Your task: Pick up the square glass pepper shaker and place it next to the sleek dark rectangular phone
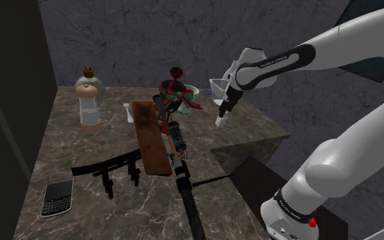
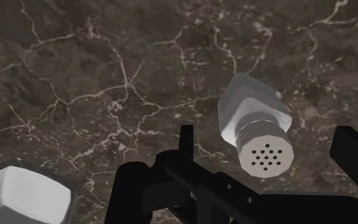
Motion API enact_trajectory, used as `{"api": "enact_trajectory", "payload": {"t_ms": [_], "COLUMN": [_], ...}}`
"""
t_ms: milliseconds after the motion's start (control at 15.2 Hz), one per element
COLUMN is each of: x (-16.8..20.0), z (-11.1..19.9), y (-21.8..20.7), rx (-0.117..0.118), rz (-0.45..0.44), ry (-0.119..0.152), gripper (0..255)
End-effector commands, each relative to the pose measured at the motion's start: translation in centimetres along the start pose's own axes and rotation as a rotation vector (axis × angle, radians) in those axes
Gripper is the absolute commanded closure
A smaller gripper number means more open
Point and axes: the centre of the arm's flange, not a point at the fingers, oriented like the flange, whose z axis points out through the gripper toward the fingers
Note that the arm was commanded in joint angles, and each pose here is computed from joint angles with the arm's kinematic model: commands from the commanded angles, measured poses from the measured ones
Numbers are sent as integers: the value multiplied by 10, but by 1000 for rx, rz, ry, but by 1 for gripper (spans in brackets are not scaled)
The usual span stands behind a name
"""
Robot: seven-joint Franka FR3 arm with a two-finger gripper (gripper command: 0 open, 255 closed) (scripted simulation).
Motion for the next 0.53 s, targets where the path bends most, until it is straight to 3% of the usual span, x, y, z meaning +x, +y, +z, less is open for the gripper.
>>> {"api": "enact_trajectory", "payload": {"t_ms": [0, 198, 264, 462], "x": [0, 0, 0, 0], "z": [0, 0, 0, 0], "y": [0, 0, 0, 0], "rx": [0, 0, 0, 0], "rz": [0, 0, 0, 0], "ry": [0, 0, 0, 0], "gripper": [0, 0, 255, 255]}}
